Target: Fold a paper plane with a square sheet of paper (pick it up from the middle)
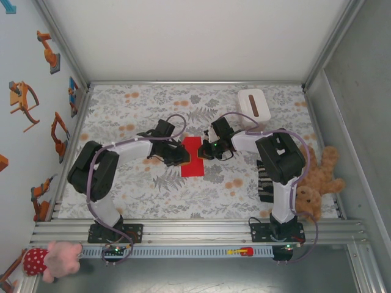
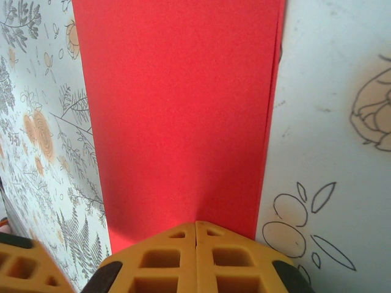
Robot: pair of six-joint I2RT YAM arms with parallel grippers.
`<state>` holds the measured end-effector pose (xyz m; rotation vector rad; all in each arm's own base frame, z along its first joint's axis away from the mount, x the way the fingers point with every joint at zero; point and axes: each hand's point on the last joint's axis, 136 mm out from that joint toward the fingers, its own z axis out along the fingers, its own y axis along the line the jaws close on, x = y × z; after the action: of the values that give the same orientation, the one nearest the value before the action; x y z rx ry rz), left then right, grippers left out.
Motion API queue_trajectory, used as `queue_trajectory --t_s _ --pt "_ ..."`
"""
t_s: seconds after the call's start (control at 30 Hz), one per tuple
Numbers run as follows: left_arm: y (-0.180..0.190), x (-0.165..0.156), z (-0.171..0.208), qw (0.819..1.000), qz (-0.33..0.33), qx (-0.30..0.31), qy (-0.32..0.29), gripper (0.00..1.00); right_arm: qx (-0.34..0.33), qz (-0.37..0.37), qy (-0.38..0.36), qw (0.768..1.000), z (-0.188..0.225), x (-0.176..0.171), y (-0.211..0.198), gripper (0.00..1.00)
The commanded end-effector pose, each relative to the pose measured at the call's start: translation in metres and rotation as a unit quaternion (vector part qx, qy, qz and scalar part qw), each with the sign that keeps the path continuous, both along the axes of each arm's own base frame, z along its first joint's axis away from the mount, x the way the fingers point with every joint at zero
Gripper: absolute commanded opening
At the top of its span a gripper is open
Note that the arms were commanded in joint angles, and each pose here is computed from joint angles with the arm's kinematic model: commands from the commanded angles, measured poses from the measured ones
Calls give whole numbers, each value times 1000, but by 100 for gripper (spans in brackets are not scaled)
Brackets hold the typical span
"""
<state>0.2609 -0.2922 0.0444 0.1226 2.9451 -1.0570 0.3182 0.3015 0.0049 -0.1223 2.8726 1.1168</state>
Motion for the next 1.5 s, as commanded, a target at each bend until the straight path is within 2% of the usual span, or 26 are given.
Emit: queue_trajectory --t_s 0.0,0.2,0.47,0.57,0.67,0.8,0.97,1.07,1.2,1.4,1.43,1.47 --pt "-7 -8 -15 999 -10 4 32 14 -226 -51 112 966 -101 -51 -93 0" --pt "1 -26 -39 997 -14 23 72 14 -228 -51 111 966 -101 -52 -94 0" --pt "53 -73 -61 990 -3 100 102 14 -230 -53 111 965 -102 -52 -95 0" --pt "67 -82 -61 988 2 120 98 14 -227 -55 108 966 -101 -49 -93 0" --pt "71 -79 -52 989 8 123 81 13 -217 -57 103 969 -96 -46 -90 0" --pt "64 -57 -25 994 34 102 26 16 -184 -66 74 978 -77 -32 -78 0" --pt "53 -28 15 994 83 54 -50 26 -70 -87 -14 994 -4 6 -40 0" --pt "51 -14 37 989 106 32 -94 36 -15 -90 -74 993 49 23 -24 5" --pt "46 4 58 982 137 9 -127 50 1 -103 -119 988 91 27 -28 16" --pt "26 17 65 980 153 -31 -127 64 -28 -137 -136 981 95 9 -56 36" --pt "22 18 64 981 148 -35 -124 68 -29 -145 -138 979 95 6 -61 54" --pt "19 19 63 982 142 -36 -123 69 -30 -150 -141 978 94 4 -64 60"
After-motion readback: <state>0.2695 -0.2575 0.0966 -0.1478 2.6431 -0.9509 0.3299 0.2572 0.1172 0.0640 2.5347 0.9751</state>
